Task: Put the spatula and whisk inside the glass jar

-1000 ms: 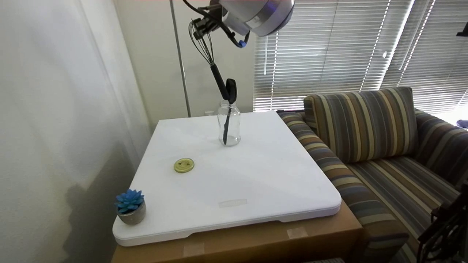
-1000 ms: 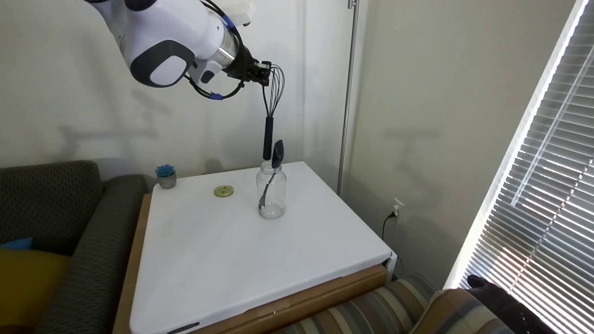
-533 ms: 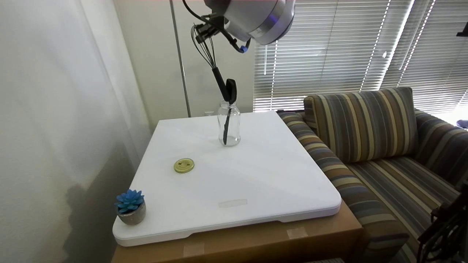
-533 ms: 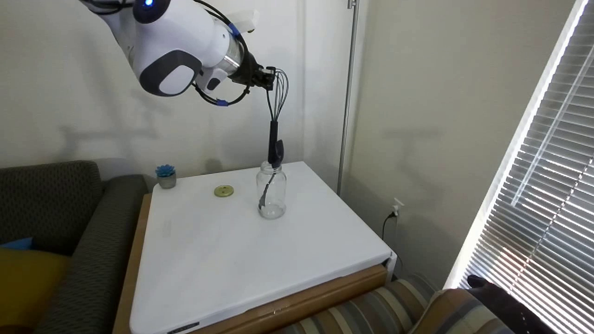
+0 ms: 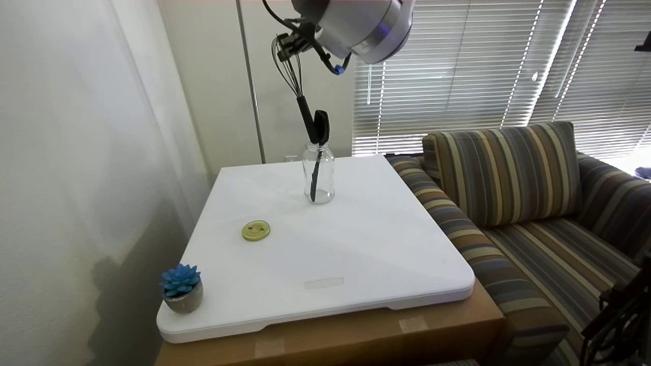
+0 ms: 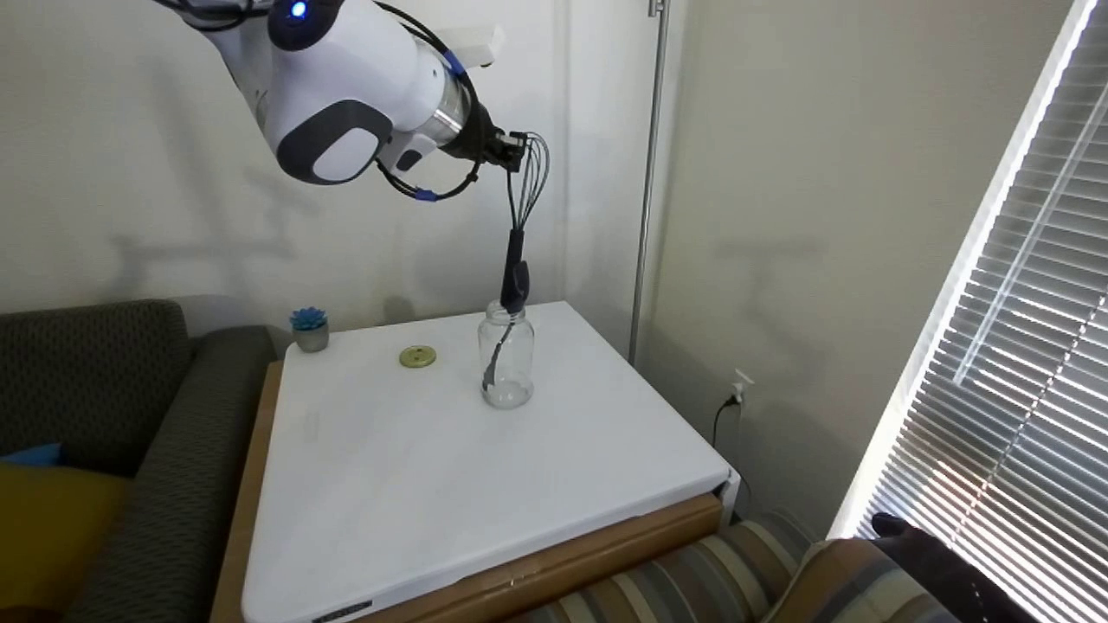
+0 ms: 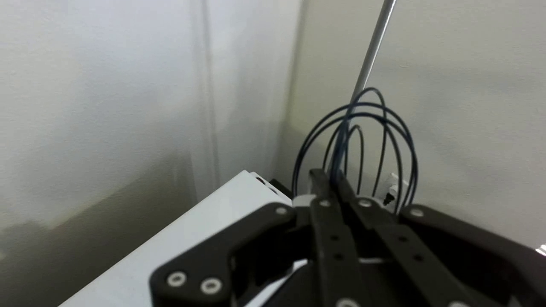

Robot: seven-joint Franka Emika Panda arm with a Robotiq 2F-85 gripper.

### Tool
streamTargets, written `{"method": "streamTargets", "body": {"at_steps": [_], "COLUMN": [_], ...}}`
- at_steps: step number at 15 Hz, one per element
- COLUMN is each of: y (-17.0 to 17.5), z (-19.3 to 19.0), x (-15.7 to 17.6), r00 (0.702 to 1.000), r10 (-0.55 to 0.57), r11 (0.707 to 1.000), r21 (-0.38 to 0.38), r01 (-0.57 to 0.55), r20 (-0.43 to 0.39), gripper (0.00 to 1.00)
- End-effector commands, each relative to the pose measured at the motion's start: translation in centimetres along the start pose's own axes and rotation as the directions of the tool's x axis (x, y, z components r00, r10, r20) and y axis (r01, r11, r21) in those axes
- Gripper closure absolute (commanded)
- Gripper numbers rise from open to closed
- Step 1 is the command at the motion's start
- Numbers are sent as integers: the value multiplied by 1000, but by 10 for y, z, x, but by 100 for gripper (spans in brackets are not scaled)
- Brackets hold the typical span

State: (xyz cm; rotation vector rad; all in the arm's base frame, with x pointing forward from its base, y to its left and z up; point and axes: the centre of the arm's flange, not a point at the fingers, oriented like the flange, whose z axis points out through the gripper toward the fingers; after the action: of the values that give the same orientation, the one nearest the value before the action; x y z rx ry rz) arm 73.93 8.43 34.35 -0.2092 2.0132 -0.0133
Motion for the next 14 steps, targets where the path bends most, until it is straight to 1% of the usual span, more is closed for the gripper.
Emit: {"method": "streamTargets", "body": {"at_steps": [1,6,9,14], "y": [-9,-6,-1,4], "z": [-4,6,14,24], "x": [26,50,71,101], "r00": [999,997,995,991], "r10": [45,67,73,55], "r11": [999,998,997,998], "r21": [-16,-21,-25,17], "r01": [-45,-67,-75,-53], "r20": [9,-36,-71,-123], "gripper": [99,99,99,99]}}
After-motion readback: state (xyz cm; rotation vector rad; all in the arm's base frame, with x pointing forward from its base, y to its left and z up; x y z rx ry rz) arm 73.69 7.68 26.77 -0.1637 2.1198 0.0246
